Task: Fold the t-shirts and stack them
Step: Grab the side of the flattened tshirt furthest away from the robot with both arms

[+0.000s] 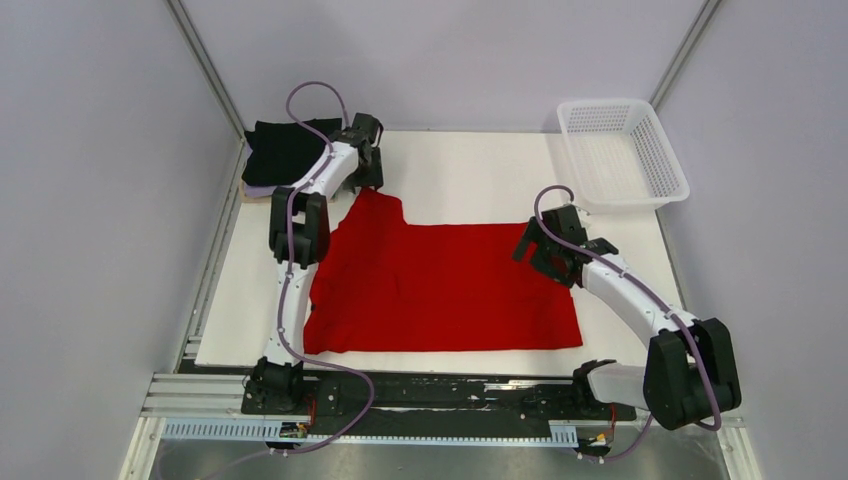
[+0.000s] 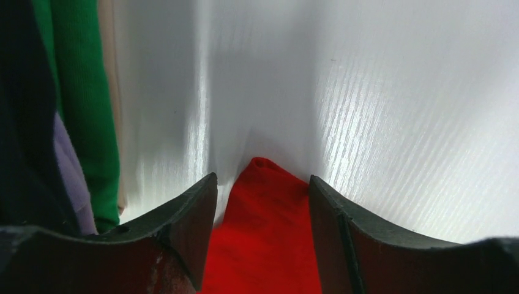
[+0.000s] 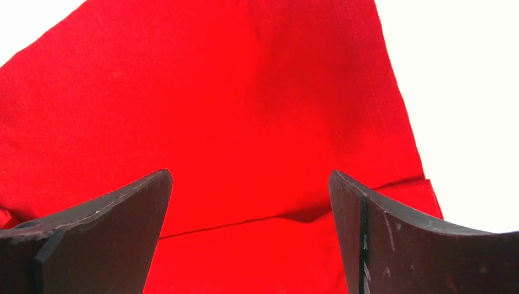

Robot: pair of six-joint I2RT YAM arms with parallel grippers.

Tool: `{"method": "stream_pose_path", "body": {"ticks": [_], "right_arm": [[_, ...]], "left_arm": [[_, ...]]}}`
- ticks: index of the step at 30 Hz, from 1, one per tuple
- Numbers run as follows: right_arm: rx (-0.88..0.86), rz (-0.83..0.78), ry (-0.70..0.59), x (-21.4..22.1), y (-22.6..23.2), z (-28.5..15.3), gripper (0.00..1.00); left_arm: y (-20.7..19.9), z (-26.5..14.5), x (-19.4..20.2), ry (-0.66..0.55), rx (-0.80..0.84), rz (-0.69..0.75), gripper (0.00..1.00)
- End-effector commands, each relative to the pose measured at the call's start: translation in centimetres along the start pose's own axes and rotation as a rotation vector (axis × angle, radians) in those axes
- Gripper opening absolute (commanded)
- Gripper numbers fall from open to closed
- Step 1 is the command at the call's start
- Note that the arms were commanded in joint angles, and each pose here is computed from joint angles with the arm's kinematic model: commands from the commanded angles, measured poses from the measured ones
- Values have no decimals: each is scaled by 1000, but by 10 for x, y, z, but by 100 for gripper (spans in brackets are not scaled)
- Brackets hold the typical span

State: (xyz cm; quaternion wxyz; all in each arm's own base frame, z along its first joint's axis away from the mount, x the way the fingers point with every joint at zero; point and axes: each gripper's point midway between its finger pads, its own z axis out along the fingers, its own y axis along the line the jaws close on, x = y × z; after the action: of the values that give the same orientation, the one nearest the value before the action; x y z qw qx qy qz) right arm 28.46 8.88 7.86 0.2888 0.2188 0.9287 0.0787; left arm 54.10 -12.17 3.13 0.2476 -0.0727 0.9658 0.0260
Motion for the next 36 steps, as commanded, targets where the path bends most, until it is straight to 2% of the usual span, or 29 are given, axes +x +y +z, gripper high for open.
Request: {"method": "stream_pose_path", "body": {"ticks": [1,4,8,10,12,13,17,23,27,31,36], "right_arm": [[-36,3,-71,-24,14,-2,100],[-33,2,-75,-25,13,-1,100],[-19,8,-94,-33,13,0,100],[-10,18,-107,-41,13,1,100],[17,30,-128,-53,13,4,100],[35,34,-139,-59,13,7,100],[125,33,-181,-90,13,20,99],[274,-21,-158,-128,15,54,88],[375,-59,-124,-135,10,82,85],[414,-118,-84,-138,11,103,75],[452,-130,-75,-139,6,116,73]], "left_arm": [[-7,9,6,26,21,1,60],[-10,10,13,47,43,3,52],[-20,7,19,58,112,38,36],[-22,4,20,60,120,56,24],[-22,-2,17,48,119,72,3],[-23,-6,14,38,122,77,1],[-28,-30,2,-15,143,104,0],[-42,-69,-1,-104,187,154,0],[-40,-89,5,-135,197,160,0],[-37,-105,13,-155,203,150,0],[-34,-126,23,-172,225,142,0]]}}
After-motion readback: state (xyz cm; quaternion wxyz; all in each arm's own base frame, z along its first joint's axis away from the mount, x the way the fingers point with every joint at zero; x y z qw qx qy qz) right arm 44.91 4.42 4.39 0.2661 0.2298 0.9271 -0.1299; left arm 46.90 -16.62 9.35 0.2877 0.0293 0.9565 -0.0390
